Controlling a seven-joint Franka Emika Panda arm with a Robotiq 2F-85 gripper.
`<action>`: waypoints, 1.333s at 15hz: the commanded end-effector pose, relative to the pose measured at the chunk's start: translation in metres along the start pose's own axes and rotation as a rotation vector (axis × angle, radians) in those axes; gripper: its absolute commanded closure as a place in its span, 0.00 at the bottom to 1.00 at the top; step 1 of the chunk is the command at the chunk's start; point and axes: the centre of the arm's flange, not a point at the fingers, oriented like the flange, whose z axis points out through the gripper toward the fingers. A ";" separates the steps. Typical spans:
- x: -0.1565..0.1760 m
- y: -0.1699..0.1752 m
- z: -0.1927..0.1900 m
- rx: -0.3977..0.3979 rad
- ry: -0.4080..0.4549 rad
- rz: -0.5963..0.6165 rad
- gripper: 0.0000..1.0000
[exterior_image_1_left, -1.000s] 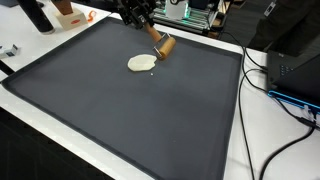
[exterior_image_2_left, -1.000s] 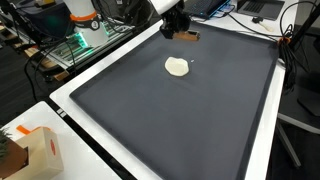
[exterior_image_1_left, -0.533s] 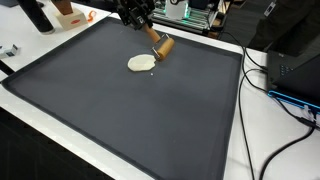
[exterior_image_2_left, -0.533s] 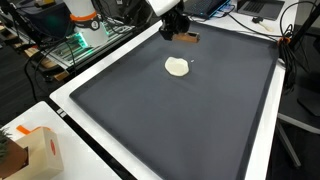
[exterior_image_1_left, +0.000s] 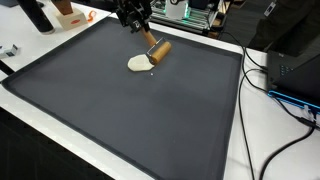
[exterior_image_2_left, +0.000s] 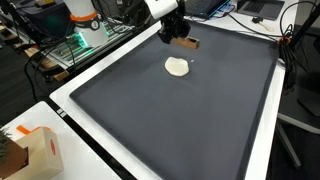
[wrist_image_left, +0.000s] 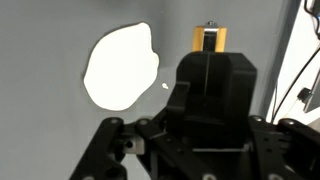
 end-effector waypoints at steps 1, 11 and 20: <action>-0.003 -0.004 -0.008 -0.039 0.002 0.062 0.77; 0.006 -0.028 -0.056 -0.199 0.022 0.282 0.77; 0.013 -0.059 -0.105 -0.531 0.089 0.429 0.77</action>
